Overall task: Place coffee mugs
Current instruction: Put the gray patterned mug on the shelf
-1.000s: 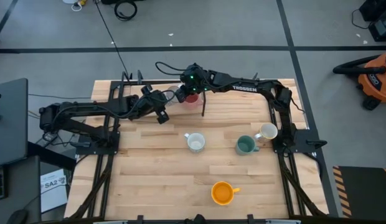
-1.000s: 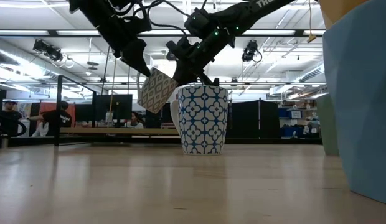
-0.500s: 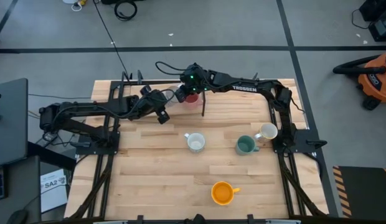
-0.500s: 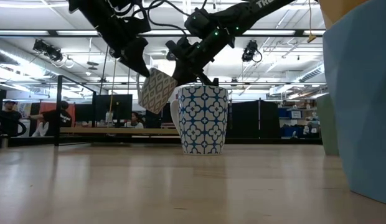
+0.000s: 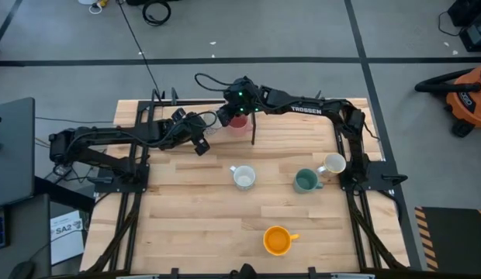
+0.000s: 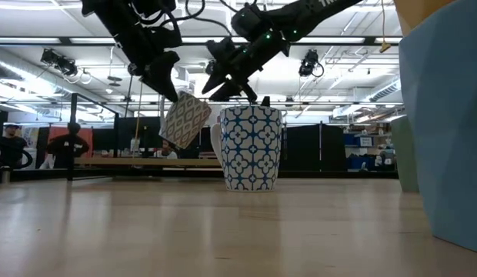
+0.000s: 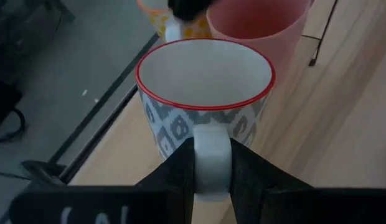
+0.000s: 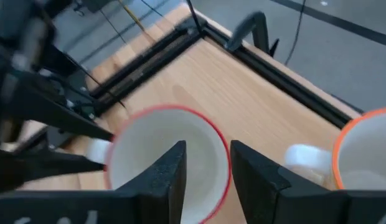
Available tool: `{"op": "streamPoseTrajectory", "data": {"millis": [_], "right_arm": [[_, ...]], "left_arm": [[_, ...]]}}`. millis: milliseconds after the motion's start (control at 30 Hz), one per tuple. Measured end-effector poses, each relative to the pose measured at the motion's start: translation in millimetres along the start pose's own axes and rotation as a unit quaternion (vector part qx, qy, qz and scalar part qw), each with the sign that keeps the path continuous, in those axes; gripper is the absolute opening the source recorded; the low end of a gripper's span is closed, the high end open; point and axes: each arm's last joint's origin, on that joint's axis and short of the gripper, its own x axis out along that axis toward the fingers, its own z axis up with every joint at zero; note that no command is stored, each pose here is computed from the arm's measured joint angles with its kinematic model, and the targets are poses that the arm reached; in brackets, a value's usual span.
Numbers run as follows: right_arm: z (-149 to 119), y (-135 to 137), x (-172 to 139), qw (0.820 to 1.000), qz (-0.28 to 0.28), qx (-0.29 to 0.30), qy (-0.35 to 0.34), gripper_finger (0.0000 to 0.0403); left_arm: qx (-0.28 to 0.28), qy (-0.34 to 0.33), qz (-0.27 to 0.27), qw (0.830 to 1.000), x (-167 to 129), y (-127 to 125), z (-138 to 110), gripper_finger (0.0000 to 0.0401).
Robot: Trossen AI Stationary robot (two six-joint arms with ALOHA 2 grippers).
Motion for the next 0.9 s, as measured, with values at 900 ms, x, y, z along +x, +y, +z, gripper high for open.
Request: {"op": "streamPoseTrajectory", "data": {"millis": [900], "right_arm": [[53.8,-7.0,-149.5,0.993,0.065,-0.095,-0.038,0.0128]], "left_arm": [[-0.131,-0.02,0.072,0.989,48.6,45.8,12.1,0.0076]]}}
